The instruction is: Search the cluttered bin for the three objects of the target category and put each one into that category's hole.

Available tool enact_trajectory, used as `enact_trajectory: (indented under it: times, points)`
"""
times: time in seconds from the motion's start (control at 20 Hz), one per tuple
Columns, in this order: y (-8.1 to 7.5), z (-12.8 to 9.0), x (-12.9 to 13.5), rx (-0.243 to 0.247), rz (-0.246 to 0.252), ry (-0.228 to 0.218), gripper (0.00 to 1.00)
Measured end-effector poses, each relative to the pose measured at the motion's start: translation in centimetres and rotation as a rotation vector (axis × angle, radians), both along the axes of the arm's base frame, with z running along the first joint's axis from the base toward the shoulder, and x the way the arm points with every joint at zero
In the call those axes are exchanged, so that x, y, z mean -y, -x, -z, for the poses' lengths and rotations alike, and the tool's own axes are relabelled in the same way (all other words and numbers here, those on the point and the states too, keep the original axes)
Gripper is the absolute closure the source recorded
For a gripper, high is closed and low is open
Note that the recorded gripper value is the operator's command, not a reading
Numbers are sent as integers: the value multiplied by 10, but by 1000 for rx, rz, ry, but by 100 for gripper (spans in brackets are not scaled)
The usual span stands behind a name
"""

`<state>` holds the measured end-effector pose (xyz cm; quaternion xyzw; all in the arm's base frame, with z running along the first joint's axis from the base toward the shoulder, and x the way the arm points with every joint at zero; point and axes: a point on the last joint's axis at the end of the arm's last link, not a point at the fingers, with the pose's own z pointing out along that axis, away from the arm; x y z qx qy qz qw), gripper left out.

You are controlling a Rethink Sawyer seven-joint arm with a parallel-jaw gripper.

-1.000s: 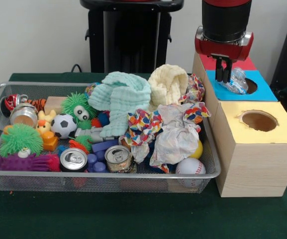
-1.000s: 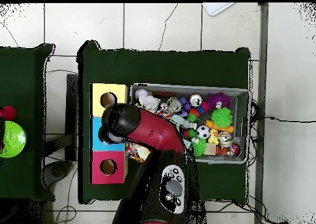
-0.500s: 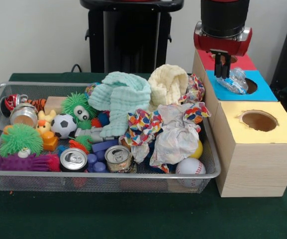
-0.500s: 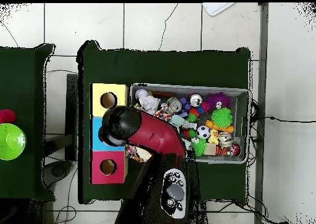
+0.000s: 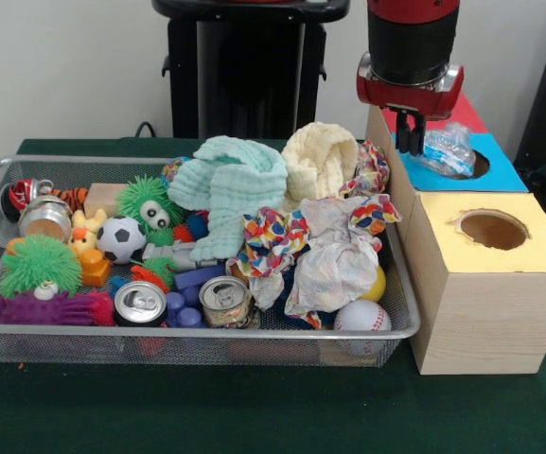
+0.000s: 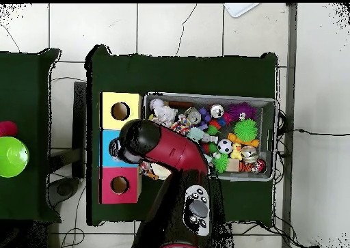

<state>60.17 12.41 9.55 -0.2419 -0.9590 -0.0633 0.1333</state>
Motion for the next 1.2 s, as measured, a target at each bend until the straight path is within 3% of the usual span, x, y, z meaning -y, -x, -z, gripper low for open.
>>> enact_trajectory:
  times: [0.6, 1.2]
  points:
    - [4, 13, -22, -22, -25, -41, 100]
    - [5, 16, -22, -28, -24, -41, 100]
